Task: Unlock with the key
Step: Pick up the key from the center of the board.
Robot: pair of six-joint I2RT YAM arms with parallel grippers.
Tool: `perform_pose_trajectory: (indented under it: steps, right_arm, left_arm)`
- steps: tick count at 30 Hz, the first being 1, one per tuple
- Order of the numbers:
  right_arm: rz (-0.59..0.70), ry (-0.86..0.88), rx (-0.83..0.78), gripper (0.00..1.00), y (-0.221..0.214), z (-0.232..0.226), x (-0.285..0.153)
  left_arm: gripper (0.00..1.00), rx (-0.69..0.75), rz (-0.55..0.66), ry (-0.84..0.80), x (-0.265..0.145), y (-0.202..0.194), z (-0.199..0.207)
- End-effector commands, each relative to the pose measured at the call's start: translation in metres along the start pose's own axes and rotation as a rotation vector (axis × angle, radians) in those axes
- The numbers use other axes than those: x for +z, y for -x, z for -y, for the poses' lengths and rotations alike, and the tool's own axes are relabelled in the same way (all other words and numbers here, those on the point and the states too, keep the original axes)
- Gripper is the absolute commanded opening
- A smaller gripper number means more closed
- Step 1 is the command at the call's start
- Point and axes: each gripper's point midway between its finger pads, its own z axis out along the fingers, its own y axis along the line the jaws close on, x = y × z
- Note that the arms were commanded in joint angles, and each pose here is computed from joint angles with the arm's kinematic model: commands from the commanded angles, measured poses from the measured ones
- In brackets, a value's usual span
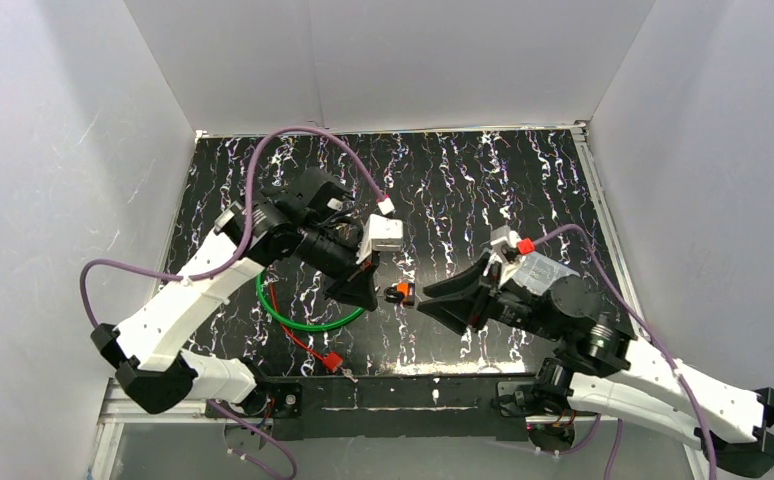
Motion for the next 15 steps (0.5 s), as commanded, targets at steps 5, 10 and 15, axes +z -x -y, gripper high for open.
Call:
perform_pose_trajectory:
  steps: [5,10,15]
  right_arm:
    - [0.03,-0.184,-0.096,0.55,0.023,0.018,-0.048]
    - [0.022,-0.23,-0.091,0.55,0.02,0.027,-0.05]
    - [0.088,-0.306,-0.049,0.53,0.024,0.041,-0.058]
  left_arm:
    - [0.0,0.042,-0.399,0.044,-0.016,-0.064,-0.01]
    - [0.0,0.337,-0.691,0.245,-0.046,-0.077,-0.036]
    - [0.0,0.915,-0.78,0.486,-0.07,-0.042,-0.063]
